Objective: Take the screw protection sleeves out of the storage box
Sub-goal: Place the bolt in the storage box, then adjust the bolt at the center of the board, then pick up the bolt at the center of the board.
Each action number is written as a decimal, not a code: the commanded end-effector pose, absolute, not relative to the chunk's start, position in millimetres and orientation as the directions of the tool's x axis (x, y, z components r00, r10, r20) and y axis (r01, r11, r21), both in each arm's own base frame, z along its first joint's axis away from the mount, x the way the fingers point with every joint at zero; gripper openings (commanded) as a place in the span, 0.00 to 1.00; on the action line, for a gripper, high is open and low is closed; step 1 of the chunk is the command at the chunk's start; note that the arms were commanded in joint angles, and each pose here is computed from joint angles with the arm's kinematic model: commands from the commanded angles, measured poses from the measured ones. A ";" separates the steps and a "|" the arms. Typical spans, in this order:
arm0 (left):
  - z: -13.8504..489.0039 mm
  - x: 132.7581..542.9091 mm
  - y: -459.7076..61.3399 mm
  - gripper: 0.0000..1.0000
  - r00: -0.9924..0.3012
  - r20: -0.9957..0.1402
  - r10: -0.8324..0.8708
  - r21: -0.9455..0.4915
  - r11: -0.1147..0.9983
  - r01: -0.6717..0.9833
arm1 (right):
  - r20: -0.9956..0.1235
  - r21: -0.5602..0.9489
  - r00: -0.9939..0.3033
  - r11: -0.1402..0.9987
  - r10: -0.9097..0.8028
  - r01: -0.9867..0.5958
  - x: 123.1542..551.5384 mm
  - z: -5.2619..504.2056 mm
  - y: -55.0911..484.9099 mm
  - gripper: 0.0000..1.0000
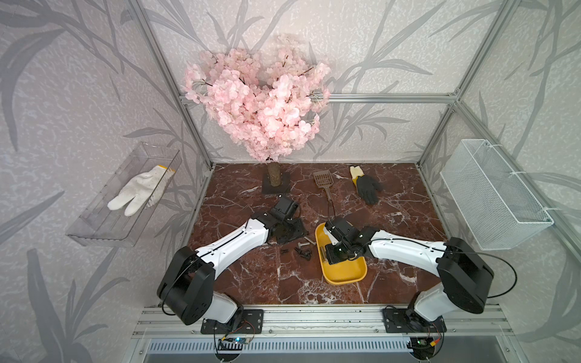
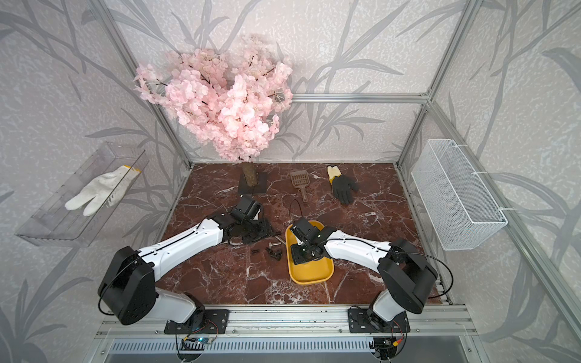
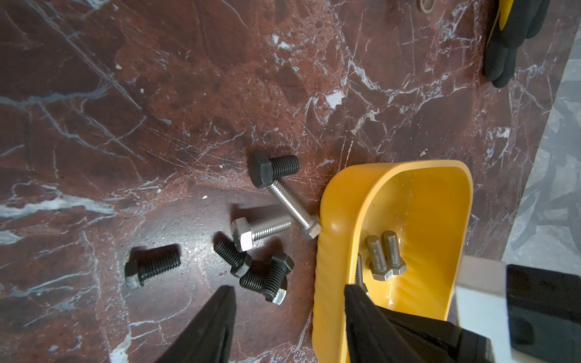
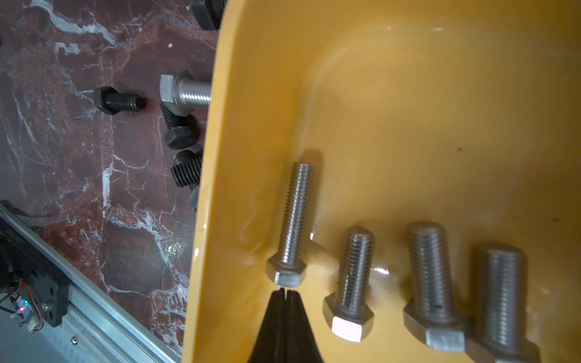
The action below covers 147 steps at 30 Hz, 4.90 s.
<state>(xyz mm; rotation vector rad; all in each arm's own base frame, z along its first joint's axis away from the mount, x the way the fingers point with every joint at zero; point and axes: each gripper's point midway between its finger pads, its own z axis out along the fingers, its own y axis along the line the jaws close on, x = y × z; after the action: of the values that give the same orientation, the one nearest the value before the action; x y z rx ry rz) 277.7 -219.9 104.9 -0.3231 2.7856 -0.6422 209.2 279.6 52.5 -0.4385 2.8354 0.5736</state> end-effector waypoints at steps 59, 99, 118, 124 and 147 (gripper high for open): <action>25.5 276.6 -213.9 0.28 -0.885 -0.052 0.463 0.053 0.886 0.461 | -0.387 0.332 -0.906 0.890 -0.173 -0.312 224.5 103.6 254.1 0.19; 46.6 261.9 -207.4 0.47 -0.895 -0.087 0.437 0.031 0.899 0.436 | -0.372 0.355 -0.913 0.883 -0.169 -0.308 218.9 99.5 255.5 0.19; 25.5 269.8 -194.6 0.46 -0.893 -0.021 0.450 0.092 0.890 0.446 | -0.373 0.352 -0.913 0.884 -0.168 -0.306 218.2 99.0 254.0 0.21; 24.1 275.0 -188.8 0.41 -0.900 -0.026 0.435 0.107 0.896 0.430 | -0.374 0.349 -0.912 0.886 -0.167 -0.306 218.9 99.4 253.9 0.21; 12.5 268.3 -174.3 0.38 -0.921 0.020 0.388 0.080 0.918 0.389 | -0.369 0.349 -0.914 0.886 -0.171 -0.307 218.4 96.1 256.6 0.22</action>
<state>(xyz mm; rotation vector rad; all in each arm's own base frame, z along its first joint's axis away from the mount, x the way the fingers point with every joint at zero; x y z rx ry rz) 275.8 -179.6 21.2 0.6201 3.0364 0.1129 218.5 258.0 98.7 -0.3642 2.7162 0.5969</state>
